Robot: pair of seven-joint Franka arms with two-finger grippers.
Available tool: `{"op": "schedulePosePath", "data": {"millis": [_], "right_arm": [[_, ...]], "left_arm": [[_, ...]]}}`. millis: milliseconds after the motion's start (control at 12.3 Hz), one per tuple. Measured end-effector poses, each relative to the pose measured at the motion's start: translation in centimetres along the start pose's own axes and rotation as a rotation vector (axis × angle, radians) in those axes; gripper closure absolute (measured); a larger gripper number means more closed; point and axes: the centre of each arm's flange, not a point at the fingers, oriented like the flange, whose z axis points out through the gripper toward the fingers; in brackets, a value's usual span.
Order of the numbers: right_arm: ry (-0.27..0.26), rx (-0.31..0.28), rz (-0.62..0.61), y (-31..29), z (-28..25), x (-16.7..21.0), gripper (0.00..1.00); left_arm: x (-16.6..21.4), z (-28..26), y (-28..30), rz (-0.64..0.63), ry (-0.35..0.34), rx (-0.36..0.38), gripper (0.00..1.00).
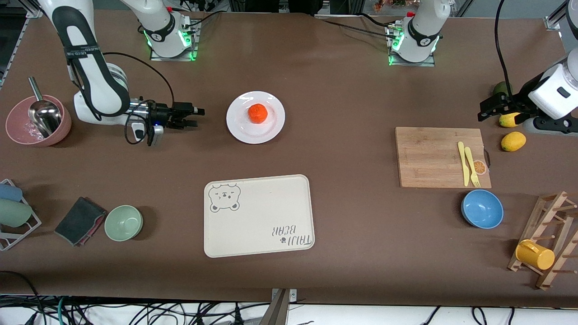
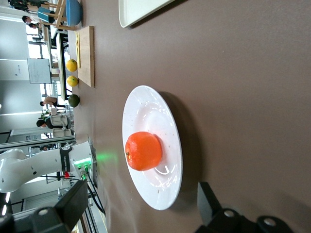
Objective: Place orange and plate with both arms
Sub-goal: 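Close the right gripper on the white plate's rim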
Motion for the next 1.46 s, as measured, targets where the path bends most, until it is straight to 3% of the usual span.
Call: {"op": "schedulePosePath", "data": {"millis": [568,973,1297,1459], "right_arm": [[0.052,-0.014,0.026,0.2,5.4,0.0,0.04],[0.084,0.000,0.014,1.6,7.7,-0.6,0.22],[0.094,-0.024,0.008,1.6,9.1,-0.8,0.26],[0.094,-0.044,0.000,1.4,9.6,-0.9,0.33]], "left_arm": [[0.6,1.3,0.0,0.028,-0.026,0.030,0.00],[0.7,0.6,-0.2,0.025,-0.013,0.031,0.00],[0.7,0.5,-0.2,0.025,-0.011,0.031,0.00],[0.7,0.5,-0.2,0.025,-0.011,0.031,0.00]]}}
